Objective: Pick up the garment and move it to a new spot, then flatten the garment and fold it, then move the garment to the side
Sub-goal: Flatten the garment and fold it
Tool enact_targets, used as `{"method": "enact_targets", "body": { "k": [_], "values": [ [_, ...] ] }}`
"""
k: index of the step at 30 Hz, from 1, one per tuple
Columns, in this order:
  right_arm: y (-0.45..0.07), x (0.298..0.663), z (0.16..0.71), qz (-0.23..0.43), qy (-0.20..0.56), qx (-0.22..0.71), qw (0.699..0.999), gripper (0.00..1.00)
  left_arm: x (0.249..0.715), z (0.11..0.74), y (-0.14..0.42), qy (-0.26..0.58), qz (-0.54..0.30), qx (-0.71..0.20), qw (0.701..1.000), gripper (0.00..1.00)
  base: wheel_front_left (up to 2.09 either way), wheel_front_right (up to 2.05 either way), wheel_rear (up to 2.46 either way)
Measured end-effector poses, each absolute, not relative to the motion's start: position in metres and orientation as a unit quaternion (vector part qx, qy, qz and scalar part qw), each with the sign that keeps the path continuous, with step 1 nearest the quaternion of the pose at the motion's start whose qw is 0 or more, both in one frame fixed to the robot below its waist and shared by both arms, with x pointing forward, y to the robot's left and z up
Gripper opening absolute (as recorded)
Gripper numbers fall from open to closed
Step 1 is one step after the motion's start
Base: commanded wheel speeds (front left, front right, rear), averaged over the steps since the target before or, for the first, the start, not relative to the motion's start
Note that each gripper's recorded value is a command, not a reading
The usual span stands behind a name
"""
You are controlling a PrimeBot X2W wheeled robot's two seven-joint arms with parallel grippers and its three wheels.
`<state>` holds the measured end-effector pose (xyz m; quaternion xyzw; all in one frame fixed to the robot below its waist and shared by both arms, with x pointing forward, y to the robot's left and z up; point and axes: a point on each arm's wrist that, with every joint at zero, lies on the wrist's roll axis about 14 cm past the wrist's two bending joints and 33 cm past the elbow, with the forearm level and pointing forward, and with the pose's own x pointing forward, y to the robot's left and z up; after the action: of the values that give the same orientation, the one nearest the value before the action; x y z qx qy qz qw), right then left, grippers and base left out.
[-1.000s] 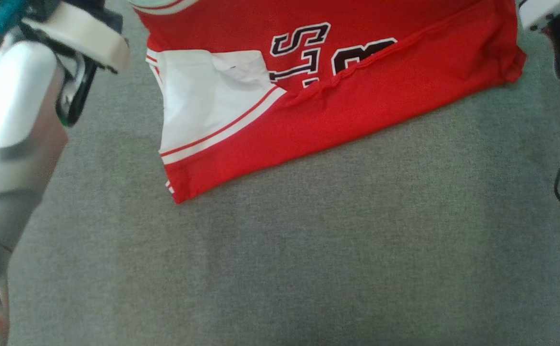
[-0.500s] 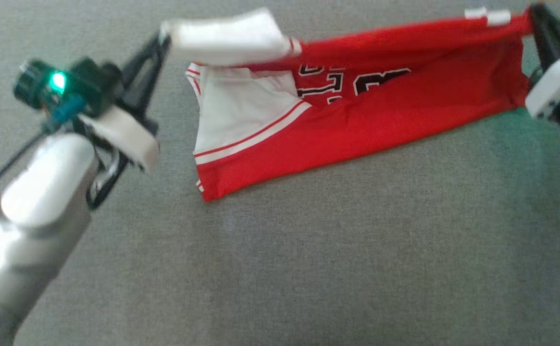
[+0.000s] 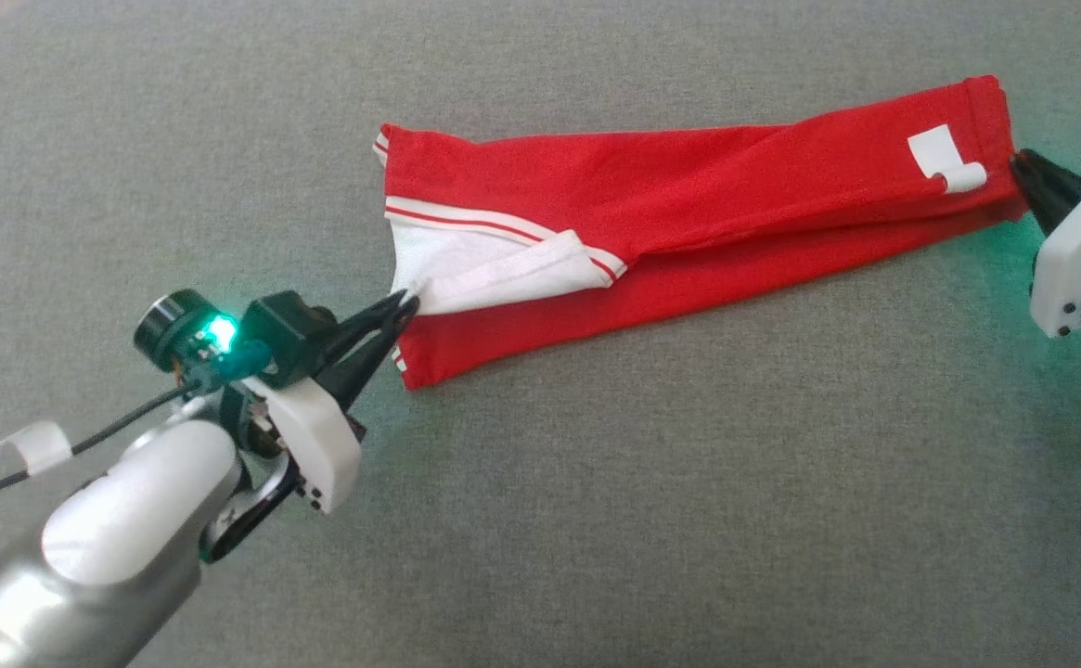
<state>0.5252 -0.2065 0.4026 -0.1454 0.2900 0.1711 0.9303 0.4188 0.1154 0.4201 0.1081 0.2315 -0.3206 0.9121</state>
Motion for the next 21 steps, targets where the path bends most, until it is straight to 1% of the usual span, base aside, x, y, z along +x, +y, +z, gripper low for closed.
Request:
{"method": "enact_targets", "body": {
  "k": [4,9,10,11,12,15,18,19,21],
  "values": [
    [-0.21,0.524,0.39,0.176,0.308,-0.165,0.92,0.0,0.413,0.413,0.108,0.248,-0.333,0.108,0.903,0.0,0.0,0.0,0.0],
    [-0.213,0.525,0.38,0.18,0.327,-0.191,0.908,0.0,0.412,0.404,0.106,0.257,-0.337,0.105,0.9,0.0,0.0,0.0,0.0],
    [-0.213,0.525,0.379,0.18,0.327,-0.193,0.907,0.4,0.411,0.403,0.105,0.259,-0.339,0.104,0.899,0.07,0.0,0.0,0.0],
    [-0.215,0.526,0.379,0.178,0.326,-0.19,0.909,1.0,0.411,0.402,0.103,0.26,-0.34,0.103,0.898,0.64,0.0,0.0,0.0],
    [-0.216,0.526,0.38,0.174,0.325,-0.182,0.912,1.0,0.412,0.402,0.102,0.258,-0.339,0.101,0.899,1.0,0.0,0.0,0.0],
    [-0.22,0.531,0.389,0.159,0.308,-0.158,0.925,1.0,0.42,0.409,0.099,0.237,-0.327,0.093,0.91,1.0,0.0,0.0,0.0],
    [-0.224,0.546,0.418,0.14,0.259,-0.129,0.947,1.0,0.437,0.43,0.103,0.193,-0.296,0.072,0.933,1.0,0.0,0.0,0.0],
    [-0.224,0.546,0.418,0.14,0.259,-0.129,0.947,1.0,0.437,0.43,0.103,0.193,-0.296,0.072,0.933,1.0,0.0,0.0,0.0],
    [-0.224,0.559,0.447,0.128,0.209,-0.108,0.963,1.0,0.45,0.452,0.107,0.15,-0.268,0.054,0.95,1.0,0.0,0.0,0.0]
  ]
}}
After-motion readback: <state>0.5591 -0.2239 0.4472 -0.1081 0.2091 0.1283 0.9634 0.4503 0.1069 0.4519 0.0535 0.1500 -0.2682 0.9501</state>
